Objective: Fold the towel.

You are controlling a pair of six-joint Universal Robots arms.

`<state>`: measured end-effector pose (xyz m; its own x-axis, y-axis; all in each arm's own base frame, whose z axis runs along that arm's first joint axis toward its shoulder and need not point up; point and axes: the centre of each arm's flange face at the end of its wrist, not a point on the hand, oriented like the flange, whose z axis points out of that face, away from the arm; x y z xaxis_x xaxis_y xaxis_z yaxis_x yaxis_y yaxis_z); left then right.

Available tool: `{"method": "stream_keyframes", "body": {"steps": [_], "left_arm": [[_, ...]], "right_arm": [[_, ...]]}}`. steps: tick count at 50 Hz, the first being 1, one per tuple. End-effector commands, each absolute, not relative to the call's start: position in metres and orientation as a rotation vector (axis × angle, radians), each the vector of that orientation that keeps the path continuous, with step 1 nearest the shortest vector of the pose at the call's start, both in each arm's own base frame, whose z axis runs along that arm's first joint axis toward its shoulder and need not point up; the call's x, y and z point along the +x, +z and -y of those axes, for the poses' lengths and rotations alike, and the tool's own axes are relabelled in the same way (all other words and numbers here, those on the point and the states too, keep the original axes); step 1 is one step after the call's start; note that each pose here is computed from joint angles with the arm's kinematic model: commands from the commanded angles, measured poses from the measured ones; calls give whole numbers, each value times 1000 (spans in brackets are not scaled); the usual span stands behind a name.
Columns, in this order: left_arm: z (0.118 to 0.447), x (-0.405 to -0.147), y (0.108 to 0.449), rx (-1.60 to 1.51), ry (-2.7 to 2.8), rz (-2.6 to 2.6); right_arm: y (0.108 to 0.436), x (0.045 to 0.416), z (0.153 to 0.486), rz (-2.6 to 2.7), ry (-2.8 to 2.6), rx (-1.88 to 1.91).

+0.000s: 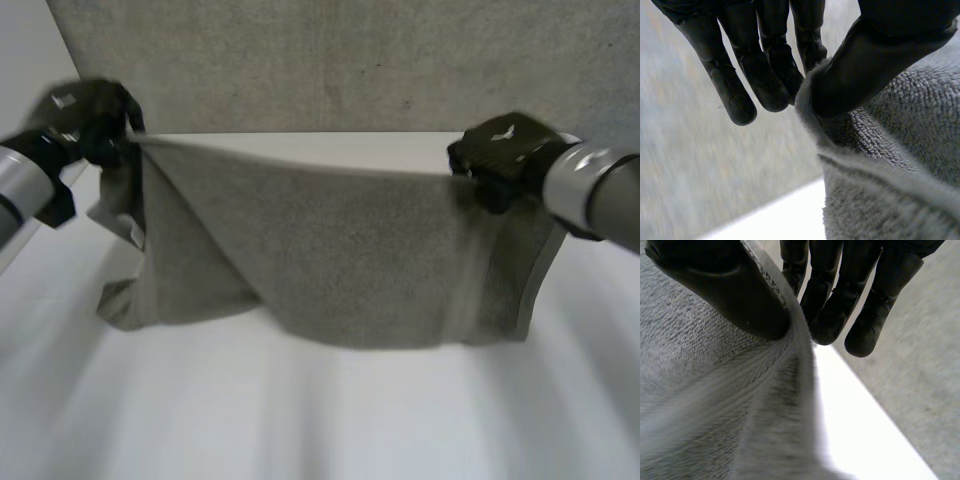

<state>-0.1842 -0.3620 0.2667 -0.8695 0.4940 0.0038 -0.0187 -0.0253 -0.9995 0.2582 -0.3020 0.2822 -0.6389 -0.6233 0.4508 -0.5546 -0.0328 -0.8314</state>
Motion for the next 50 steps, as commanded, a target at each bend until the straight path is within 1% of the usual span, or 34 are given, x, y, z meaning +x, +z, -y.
{"method": "stream_keyframes", "body": {"steps": [1, 2, 3, 4, 6, 7, 9, 10, 11, 12, 14, 18, 20, 21, 22, 23, 25, 26, 28, 29, 31, 32, 33, 34, 35, 36, 37, 39, 40, 41, 42, 43, 44, 50], "left_arm": [[414, -211, 226, -626, 1906, 2065], [414, -211, 226, -627, 1906, 2064], [421, -218, 243, -649, 1977, 2023], [421, -218, 243, -649, 1977, 2022], [426, -229, 300, -648, 2167, 1848], [426, -229, 301, -648, 2168, 1847], [419, -231, 378, -611, 2414, 1572], [419, -231, 378, -610, 2415, 1570], [412, -231, 412, -568, 2520, 1419], [412, -231, 412, -567, 2521, 1418], [400, -226, 458, -470, 2642, 1168], [394, -224, 474, -420, 2666, 1049], [396, -225, 468, -426, 2654, 1057], [399, -226, 455, -435, 2629, 1109], [404, -226, 438, -439, 2597, 1175], [404, -226, 438, -439, 2597, 1176], [412, -225, 392, -444, 2505, 1352], [412, -225, 392, -444, 2504, 1352], [415, -221, 340, -459, 2394, 1534], [415, -221, 340, -460, 2394, 1535], [410, -223, 290, -536, 2280, 1652], [410, -223, 290, -536, 2280, 1652], [405, -224, 268, -585, 2240, 1689], [405, -224, 268, -585, 2239, 1689], [400, -224, 244, -633, 2203, 1730], [395, -224, 223, -679, 2173, 1760], [395, -224, 223, -679, 2173, 1761], [387, -224, 187, -754, 2130, 1826], [387, -224, 187, -755, 2129, 1827], [384, -224, 175, -781, 2116, 1856], [384, -224, 175, -782, 2116, 1857], [381, -223, 167, -804, 2102, 1880], [379, -223, 162, -816, 2091, 1897], [370, -220, 146, -832, 2043, 1950]], "right_arm": [[278, 292, 346, -2141, -2002, -1306], [278, 292, 346, -2141, -2003, -1305], [300, 294, 357, -2077, -2142, -1238], [300, 294, 358, -2077, -2144, -1238], [356, 296, 367, -1875, -2419, -1044], [356, 296, 368, -1873, -2420, -1043], [411, 293, 366, -1629, -2634, -832], [411, 293, 366, -1628, -2635, -831], [433, 290, 360, -1517, -2708, -762], [451, 288, 353, -1431, -2765, -717], [459, 286, 349, -1382, -2796, -702], [454, 287, 346, -1394, -2770, -734], [436, 289, 345, -1456, -2690, -807], [436, 289, 345, -1456, -2689, -807], [425, 291, 343, -1489, -2638, -847], [425, 291, 343, -1490, -2638, -847], [395, 289, 343, -1593, -2528, -913], [395, 289, 343, -1594, -2527, -913], [363, 283, 344, -1697, -2423, -971], [363, 283, 344, -1697, -2422, -971], [324, 279, 344, -1759, -2315, -1031], [324, 279, 344, -1760, -2314, -1031], [304, 277, 343, -1776, -2270, -1067], [285, 274, 342, -1794, -2224, -1090], [284, 274, 342, -1795, -2223, -1091], [266, 271, 341, -1816, -2181, -1106], [266, 270, 341, -1816, -2181, -1106], [231, 269, 336, -1859, -2109, -1140], [230, 269, 336, -1859, -2109, -1140], [215, 267, 333, -1889, -2078, -1155], [200, 265, 330, -1921, -2045, -1177], [200, 265, 330, -1922, -2045, -1177], [189, 263, 327, -1953, -2013, -1195], [169, 259, 317, -2010, -1950, -1265]]}}
